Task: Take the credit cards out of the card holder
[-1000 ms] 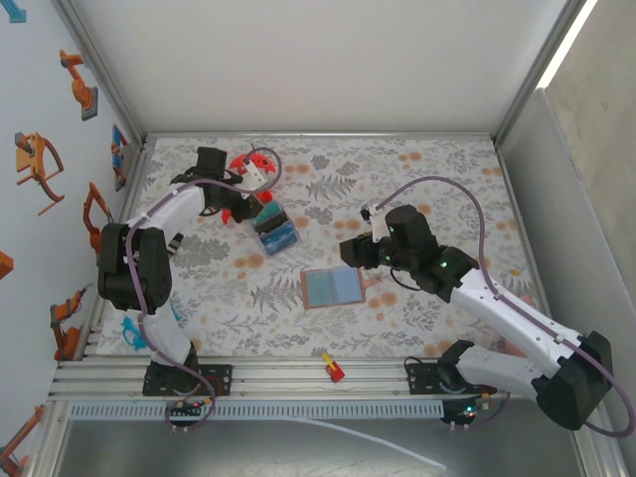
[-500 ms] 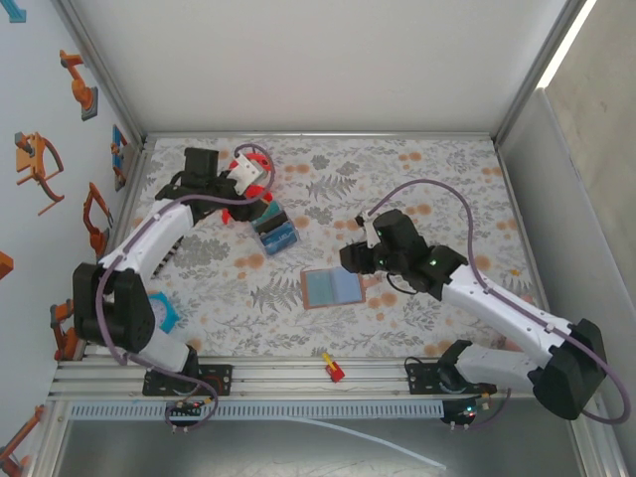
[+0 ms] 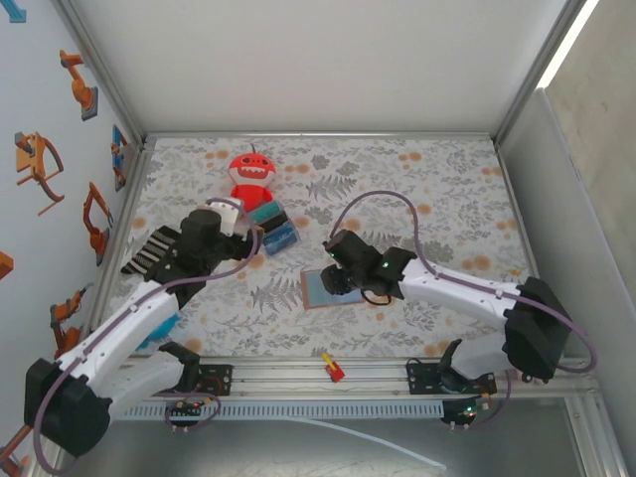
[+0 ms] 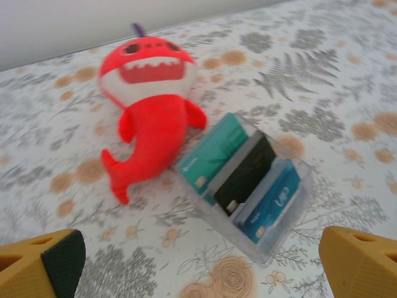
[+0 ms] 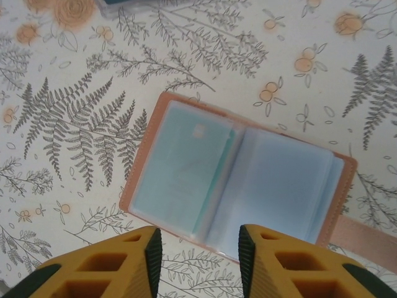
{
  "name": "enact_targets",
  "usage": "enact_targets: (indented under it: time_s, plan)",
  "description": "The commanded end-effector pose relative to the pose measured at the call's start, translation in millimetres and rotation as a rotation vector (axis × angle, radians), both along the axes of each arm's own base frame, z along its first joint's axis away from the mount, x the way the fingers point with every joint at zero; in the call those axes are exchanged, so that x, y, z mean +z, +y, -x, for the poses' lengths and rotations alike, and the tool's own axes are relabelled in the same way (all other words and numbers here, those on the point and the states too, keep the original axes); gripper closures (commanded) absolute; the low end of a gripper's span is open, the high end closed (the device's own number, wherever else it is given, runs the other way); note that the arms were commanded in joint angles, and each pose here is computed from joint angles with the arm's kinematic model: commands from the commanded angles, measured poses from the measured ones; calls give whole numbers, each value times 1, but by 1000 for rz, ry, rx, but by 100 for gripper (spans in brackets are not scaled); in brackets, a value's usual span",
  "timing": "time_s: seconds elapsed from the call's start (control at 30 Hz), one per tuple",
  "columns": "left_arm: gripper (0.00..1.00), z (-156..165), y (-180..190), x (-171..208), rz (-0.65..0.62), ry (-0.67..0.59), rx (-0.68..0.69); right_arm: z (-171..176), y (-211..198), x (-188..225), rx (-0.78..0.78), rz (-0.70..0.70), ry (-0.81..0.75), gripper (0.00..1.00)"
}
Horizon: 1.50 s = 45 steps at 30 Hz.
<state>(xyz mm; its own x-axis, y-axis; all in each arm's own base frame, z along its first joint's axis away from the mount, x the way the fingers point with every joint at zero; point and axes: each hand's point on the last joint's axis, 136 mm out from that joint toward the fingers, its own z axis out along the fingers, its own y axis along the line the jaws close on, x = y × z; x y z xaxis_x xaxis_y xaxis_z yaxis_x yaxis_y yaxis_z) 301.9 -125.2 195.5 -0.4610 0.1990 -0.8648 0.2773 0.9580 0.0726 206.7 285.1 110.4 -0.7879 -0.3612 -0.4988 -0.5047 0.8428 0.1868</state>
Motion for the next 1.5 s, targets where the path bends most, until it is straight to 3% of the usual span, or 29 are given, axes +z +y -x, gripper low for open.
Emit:
enact_targets:
  time_s: [0.0,0.33,0.87,1.47]
  plan:
    - [3,10,42,3,133,-29,291,1,14,-6,6,31,7,65]
    - [3,41,74,1,168,-39,397,5,39,-48,67,174,81,60]
    - [3,35,68,-2,161,-13,387,14,46,-83,96,222,178,49]
    - [3,33,61,2,162,-1,353,26,26,-113,87,308,233,49]
